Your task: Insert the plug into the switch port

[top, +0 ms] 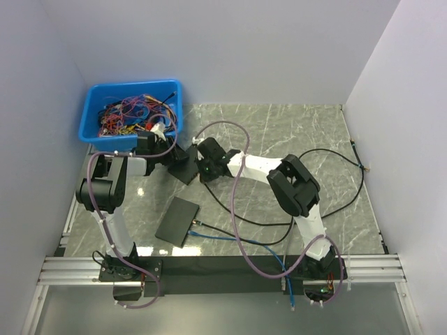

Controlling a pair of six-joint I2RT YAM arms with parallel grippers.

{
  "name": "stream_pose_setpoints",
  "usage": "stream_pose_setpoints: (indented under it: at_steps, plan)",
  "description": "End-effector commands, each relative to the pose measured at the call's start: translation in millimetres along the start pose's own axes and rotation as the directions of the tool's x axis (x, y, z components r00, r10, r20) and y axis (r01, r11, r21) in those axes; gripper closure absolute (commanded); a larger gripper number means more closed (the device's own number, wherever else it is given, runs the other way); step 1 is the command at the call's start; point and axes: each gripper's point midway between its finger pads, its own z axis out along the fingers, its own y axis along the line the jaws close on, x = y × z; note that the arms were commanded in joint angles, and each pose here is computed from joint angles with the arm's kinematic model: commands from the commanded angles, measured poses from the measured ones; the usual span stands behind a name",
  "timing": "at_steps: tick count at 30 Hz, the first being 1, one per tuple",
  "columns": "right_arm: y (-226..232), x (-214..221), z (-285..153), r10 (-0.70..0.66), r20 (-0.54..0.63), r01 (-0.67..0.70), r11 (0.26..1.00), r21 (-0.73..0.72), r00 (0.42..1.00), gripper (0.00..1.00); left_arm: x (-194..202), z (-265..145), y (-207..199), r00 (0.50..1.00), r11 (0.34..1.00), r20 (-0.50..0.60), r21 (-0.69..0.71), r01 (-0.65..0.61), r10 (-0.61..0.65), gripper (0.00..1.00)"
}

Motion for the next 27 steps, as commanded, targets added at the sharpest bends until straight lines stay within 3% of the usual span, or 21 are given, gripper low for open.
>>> stream_pose_setpoints:
  at_steps: [1,6,12,27]
  plan:
    - [30.6,11.7,-14.6,-0.026,0.013,0.027,0.996,-0.087,1.000,1.00,48.6,-11.0,-24.2,0.992,0.996,-0.127,0.089,0.009,0.002,0.47]
    - [11.0,29.4,-20.8,-0.024,0.009,0.025,0.999,-0.024,1.000,1.00,82.2,-19.5,-11.5,0.986,0.997,-0.148,-0.041,0.072,-0.077,0.47]
    - [-13.7,52.2,-26.5,-0.019,-0.029,0.020,0.998,0.063,0.999,1.00,98.9,-23.6,-4.0,0.972,0.983,-0.153,-0.071,0.171,-0.180,0.47]
    - [-19.2,45.6,-43.9,-0.015,-0.011,0.016,0.994,0.106,1.000,1.00,103.1,-20.3,1.7,0.973,0.984,-0.154,-0.076,0.161,-0.171,0.48]
